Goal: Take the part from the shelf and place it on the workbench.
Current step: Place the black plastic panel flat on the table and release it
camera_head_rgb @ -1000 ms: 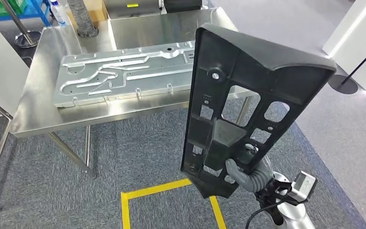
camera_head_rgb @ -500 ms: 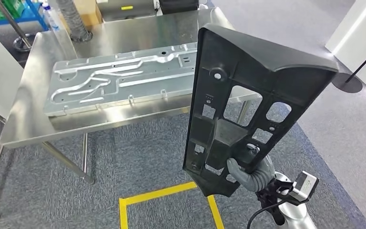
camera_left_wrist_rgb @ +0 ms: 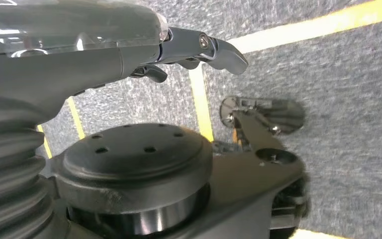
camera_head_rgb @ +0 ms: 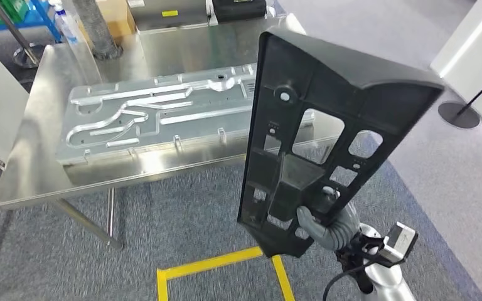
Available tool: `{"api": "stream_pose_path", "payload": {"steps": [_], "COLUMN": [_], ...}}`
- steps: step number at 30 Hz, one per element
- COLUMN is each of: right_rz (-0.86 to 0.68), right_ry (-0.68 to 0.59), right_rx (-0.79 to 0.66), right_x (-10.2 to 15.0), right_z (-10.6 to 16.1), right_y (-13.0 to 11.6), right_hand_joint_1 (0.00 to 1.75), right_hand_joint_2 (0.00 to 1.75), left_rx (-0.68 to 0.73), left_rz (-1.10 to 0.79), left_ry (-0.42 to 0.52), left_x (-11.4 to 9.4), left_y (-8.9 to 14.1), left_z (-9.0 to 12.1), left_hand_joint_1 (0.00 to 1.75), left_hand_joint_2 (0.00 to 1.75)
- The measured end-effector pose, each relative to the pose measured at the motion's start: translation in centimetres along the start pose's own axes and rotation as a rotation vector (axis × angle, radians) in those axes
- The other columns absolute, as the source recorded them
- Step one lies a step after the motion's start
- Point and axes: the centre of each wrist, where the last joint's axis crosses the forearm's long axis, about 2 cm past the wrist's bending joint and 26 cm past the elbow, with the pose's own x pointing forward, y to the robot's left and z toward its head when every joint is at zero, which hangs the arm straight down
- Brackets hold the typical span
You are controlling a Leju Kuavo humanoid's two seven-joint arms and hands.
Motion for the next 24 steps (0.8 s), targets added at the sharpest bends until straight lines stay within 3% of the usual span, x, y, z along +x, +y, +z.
{"api": "stream_pose_path", "payload": {"steps": [24], "right_rz": [-0.045], "right_ry": [-0.023], "right_rx": [0.038], "right_x": [-0.76], "right_z": [-0.97], "right_y": [-0.63], "right_hand_joint_1": [1.41], "right_hand_joint_2": [1.75], "left_rx": [0.019], "left_rz": [0.058], "left_ry": [0.002], "left_x": [-0.08], "left_y": [-0.03], "left_z": [0.02], "left_hand_joint_1": [0.00], "left_hand_joint_2": [1.75]}}
